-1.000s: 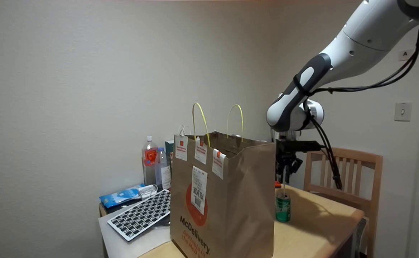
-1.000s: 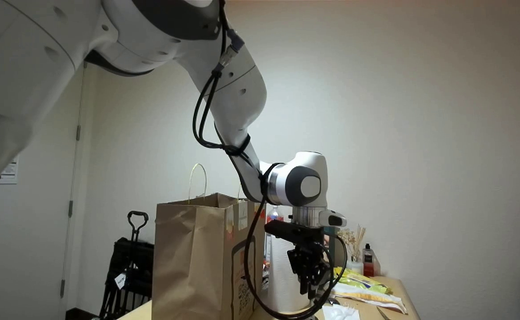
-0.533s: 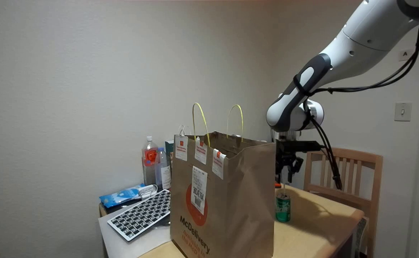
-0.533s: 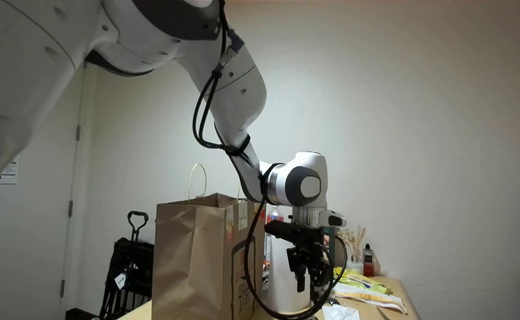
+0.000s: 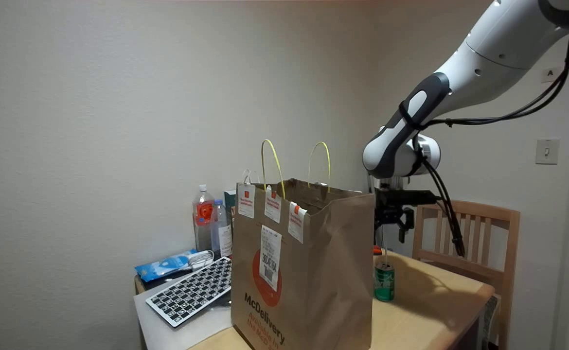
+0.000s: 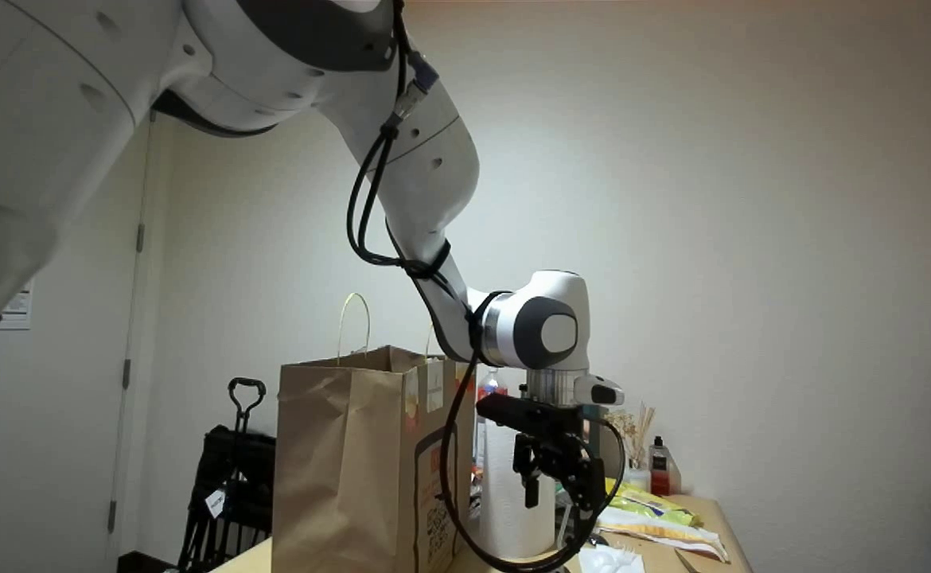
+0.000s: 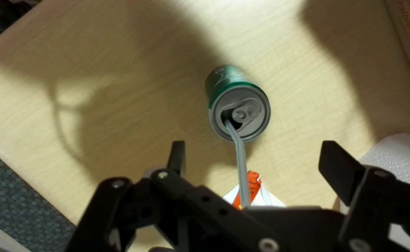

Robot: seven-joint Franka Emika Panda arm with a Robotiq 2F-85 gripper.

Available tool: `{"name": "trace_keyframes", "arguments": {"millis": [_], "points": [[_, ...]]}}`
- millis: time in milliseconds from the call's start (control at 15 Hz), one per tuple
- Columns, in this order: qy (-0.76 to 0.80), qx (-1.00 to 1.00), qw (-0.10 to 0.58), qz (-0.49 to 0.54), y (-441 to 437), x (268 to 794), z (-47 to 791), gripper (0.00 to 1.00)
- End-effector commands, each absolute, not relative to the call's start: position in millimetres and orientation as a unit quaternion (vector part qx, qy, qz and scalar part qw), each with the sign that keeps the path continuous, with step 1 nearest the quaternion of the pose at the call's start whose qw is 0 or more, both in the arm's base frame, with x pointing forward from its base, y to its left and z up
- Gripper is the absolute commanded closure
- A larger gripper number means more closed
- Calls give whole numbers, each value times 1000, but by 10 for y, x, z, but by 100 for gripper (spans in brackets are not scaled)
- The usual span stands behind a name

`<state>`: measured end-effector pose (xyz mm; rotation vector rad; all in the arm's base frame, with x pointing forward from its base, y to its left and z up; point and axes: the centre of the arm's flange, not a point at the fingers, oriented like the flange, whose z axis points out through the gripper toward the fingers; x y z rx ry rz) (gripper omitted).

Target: Remove the straw from the can

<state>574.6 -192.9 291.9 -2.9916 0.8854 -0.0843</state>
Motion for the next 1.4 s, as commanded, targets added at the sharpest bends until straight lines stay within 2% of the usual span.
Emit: {"name": "trace_keyframes", "arguments": {"millis": [0,400,467,600,1200,1333], "points": [[289,-957,9,-32,-2013,5797,2892,0],[296,-954,8,-33,-2086,5856,2885,0],[293,-955,9,-36,-2091,5864,2879,25],[290,-956,7,-35,-2089,5875,2865,32],[289,-957,6,-30,-2079,5882,2819,93],[289,-957,6,-30,-2081,5874,2813,99]]}}
